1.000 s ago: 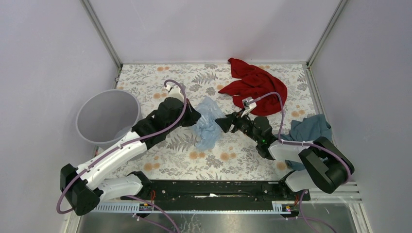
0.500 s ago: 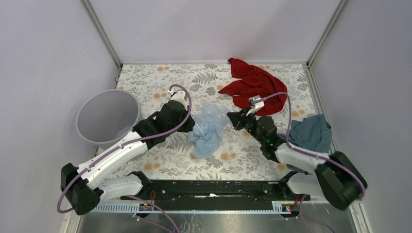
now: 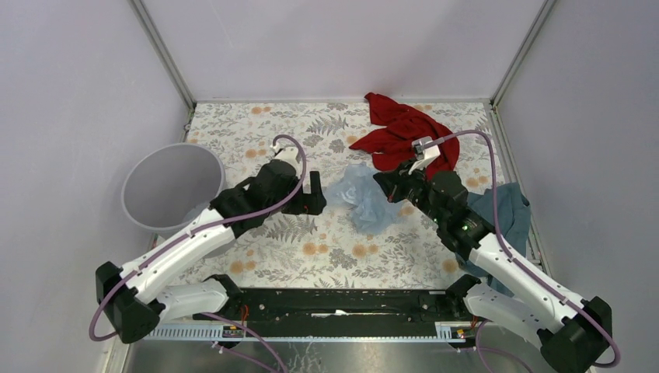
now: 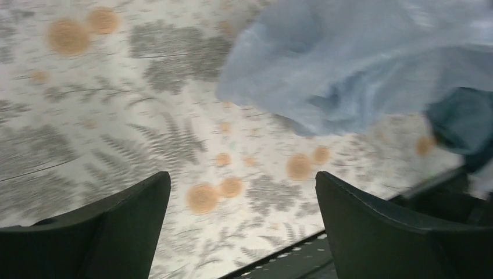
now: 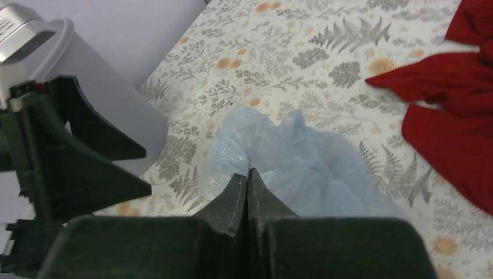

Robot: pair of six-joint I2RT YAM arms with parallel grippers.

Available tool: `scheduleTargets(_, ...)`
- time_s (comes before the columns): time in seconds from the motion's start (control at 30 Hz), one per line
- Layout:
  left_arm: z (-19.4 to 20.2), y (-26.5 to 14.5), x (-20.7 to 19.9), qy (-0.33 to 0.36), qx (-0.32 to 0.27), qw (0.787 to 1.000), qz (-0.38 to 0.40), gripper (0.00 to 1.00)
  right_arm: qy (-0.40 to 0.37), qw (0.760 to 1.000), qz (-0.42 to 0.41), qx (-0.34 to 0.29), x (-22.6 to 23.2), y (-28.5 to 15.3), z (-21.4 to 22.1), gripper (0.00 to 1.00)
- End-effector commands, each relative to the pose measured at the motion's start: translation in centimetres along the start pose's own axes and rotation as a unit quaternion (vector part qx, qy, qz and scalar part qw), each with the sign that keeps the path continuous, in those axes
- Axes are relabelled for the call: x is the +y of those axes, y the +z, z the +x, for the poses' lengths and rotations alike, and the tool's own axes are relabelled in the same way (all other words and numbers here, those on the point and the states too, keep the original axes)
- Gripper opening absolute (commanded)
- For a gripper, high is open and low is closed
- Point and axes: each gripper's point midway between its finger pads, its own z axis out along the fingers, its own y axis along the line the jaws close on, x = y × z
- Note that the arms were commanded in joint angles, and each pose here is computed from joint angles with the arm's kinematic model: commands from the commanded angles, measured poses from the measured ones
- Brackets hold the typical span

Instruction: Put the trash bags into the trash bin

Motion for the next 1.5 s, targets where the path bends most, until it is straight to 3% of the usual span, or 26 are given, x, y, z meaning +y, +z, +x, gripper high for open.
scheduleTargets(0.0,0.5,-2.7,-6.6,-0.051,-0.014,0.982,0.179,0.99,0.067,0.996,0.028,0.053,0.2,-1.5,1.0,0.00)
scheduleTargets(0.17,4.1,-2.8,-11.1,-0.092,0.017,0.951,0.293,0.99,0.100,0.993,0.032,0.051,0.3,-1.7,1.2,0.00)
scheduleTargets(0.63,2.2,7.2,-12.3,-0.074,-0.020,0.981,0.176,0.98,0.104,0.993,0.033,0.054,0.4,-3.0,1.1,0.00)
scheduleTargets(0.8,2.6,9.0,-14.8,-0.080,-0.007,0.969,0.233,0.97,0.101,0.994,0.031,0.041,0.6,-3.5,0.4,0.00)
scheduleTargets(0.93,3.5,10.2,-13.8,-0.080,0.004,0.976,0.204,0.75,0.090,0.994,0.051,0.036,0.0,-4.0,-0.2,0.00)
scheduleTargets(1.1,5.6,9.4,-10.0,-0.061,0.012,0.987,0.150,0.28,0.054,0.991,0.122,0.017,-2.5,-5.4,-1.5,0.00)
scheduleTargets(1.17,6.2,8.2,-7.5,-0.054,0.010,0.992,0.112,0.15,0.038,0.986,0.161,0.012,-3.8,-6.3,-2.1,0.00)
scheduleTargets(1.3,6.0,4.2,-3.5,-0.048,-0.006,0.997,0.065,0.05,-0.004,0.974,0.223,0.022,-6.0,-8.0,-2.3,0.00)
scheduleTargets(1.37,5.2,1.7,-2.6,-0.048,-0.029,0.996,0.068,0.00,-0.027,0.968,0.248,0.035,-7.0,-8.9,-2.1,0.00)
scheduleTargets(1.47,4.0,-1.9,-2.2,-0.057,-0.067,0.991,0.103,0.00,-0.053,0.960,0.271,0.051,-8.1,-9.7,-1.5,0.00)
